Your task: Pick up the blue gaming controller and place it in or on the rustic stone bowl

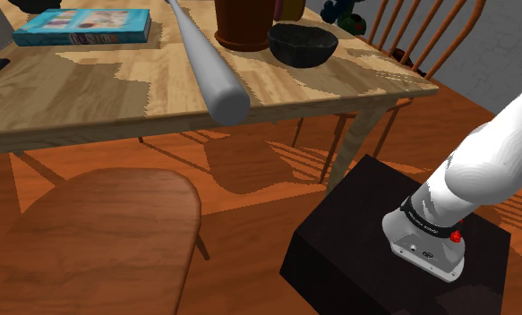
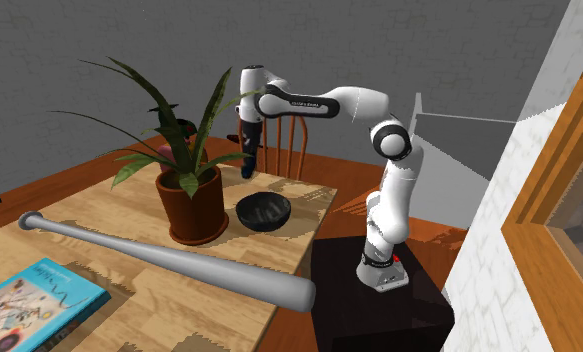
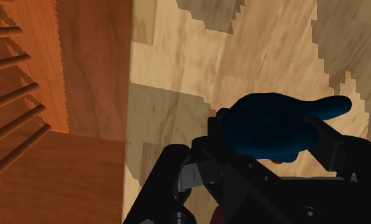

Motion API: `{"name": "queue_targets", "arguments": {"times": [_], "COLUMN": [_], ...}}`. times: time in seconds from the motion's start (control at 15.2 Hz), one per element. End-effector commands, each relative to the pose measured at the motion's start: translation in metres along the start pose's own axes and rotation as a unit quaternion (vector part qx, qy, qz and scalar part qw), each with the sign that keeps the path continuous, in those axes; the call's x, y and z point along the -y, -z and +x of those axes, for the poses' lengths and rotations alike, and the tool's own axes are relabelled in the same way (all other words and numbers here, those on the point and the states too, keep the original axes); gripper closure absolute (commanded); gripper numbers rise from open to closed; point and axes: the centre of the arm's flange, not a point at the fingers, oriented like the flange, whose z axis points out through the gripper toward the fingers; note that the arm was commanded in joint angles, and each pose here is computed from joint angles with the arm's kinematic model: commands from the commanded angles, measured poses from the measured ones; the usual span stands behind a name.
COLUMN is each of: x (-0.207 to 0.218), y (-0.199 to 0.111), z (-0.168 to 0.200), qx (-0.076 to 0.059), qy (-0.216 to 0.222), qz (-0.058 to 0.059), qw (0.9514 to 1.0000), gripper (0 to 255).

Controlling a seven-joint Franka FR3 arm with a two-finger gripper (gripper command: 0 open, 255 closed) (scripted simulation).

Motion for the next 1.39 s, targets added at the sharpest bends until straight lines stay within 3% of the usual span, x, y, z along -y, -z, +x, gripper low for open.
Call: {"name": "queue_targets", "arguments": {"times": [0.0,0.53,1.32], "x": [-0.001,-0.003,0.125], "y": [0.011,0.053,0.081], "z": [0.001,0.006,-0.083], "qx": [0.000,0.000,0.000], "qy": [0.000,0.000,0.000], "qz": [0.000,0.000,0.000], "qw": [1.0000,1.0000,1.0000], "gripper": [255,255,255]}}
